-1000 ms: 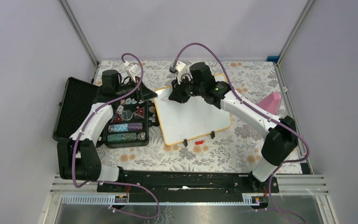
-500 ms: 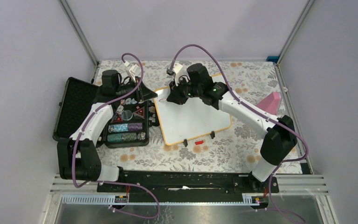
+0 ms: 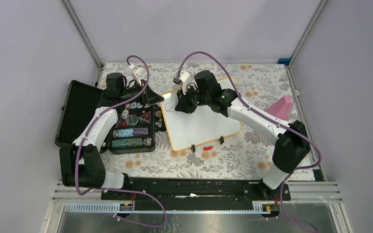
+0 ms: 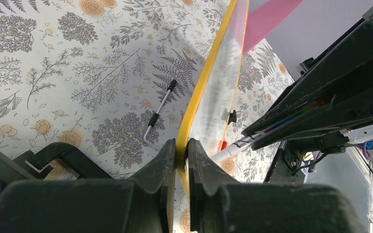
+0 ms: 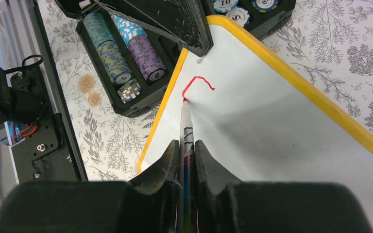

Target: Write a sentence on the whiteboard

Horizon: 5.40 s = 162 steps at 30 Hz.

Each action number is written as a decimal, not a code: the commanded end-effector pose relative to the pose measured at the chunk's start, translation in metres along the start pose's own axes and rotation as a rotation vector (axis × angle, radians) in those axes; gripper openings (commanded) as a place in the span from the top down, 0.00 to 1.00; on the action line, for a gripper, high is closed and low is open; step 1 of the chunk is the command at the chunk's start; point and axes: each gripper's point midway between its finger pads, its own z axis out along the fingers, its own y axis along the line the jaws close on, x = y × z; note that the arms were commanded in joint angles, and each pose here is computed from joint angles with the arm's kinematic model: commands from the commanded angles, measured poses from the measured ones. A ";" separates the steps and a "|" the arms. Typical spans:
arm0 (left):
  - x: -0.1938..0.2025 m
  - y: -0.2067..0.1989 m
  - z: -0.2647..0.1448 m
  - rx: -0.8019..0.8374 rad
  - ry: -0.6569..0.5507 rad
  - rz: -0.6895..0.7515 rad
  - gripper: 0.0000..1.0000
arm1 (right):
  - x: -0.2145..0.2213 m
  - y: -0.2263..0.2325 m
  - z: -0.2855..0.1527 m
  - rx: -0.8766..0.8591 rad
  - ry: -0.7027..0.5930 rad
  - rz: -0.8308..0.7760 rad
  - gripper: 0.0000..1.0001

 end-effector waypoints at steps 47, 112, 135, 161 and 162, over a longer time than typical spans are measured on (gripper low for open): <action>0.000 0.005 0.000 -0.019 -0.009 0.038 1.00 | -0.010 0.028 -0.007 -0.072 -0.023 -0.027 1.00; 0.001 0.005 0.000 -0.014 -0.001 0.031 1.00 | -0.021 -0.034 -0.026 0.088 -0.045 -0.006 1.00; 0.001 0.006 0.001 -0.010 0.002 0.026 1.00 | -0.035 -0.013 -0.048 -0.024 -0.095 0.014 1.00; 0.002 0.005 0.001 -0.008 0.003 0.026 1.00 | -0.041 -0.027 -0.030 0.005 -0.089 0.008 1.00; 0.002 0.005 0.001 -0.008 0.003 0.025 1.00 | -0.040 -0.027 -0.029 0.003 -0.087 0.010 1.00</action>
